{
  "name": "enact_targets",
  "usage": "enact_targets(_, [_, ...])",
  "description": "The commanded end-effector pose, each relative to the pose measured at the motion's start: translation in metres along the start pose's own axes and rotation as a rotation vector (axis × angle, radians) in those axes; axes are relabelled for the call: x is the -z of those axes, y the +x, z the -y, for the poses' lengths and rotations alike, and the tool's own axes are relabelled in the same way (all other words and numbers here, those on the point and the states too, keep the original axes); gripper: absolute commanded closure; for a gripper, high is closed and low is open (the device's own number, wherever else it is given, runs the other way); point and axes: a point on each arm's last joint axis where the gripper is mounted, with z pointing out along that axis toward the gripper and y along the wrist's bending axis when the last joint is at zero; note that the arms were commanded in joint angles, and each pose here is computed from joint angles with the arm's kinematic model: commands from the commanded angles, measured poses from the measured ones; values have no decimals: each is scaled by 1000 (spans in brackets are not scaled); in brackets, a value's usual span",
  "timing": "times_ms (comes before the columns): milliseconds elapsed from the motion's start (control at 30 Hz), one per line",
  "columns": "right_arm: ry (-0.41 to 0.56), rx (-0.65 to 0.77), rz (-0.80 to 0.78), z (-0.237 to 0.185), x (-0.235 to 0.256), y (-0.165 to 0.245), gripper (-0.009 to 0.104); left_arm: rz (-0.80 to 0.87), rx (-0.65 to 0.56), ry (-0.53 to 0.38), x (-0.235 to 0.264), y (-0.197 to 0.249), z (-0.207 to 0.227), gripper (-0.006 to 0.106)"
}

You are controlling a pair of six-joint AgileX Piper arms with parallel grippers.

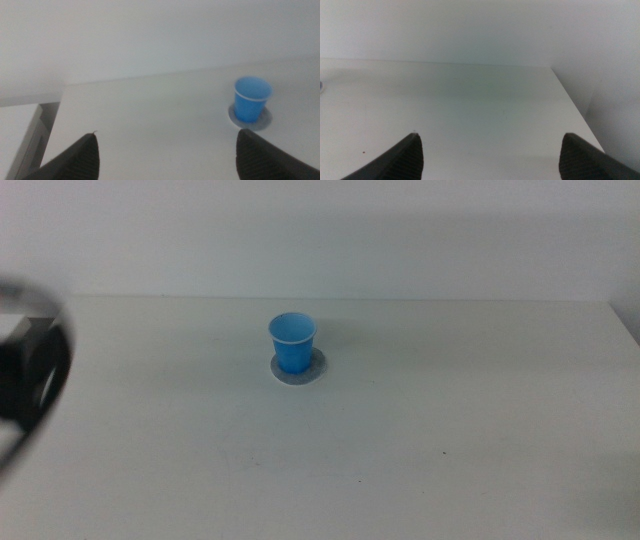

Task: Place an empty cup on a cup mat.

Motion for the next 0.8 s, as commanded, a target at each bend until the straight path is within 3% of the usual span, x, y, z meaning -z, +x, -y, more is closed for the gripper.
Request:
enact_targets(0, [0,11,8,0,0,0,2,117,54,-16,10,28,-2,7])
enact_targets(300, [0,11,8,0,0,0,2,210,159,-4,30,113,1,7])
enact_targets(500, [0,11,8,0,0,0,2,266,96,-8,36,125,2,7])
enact_targets(767, [0,11,8,0,0,0,2,271,119,-8,29,152,2,7])
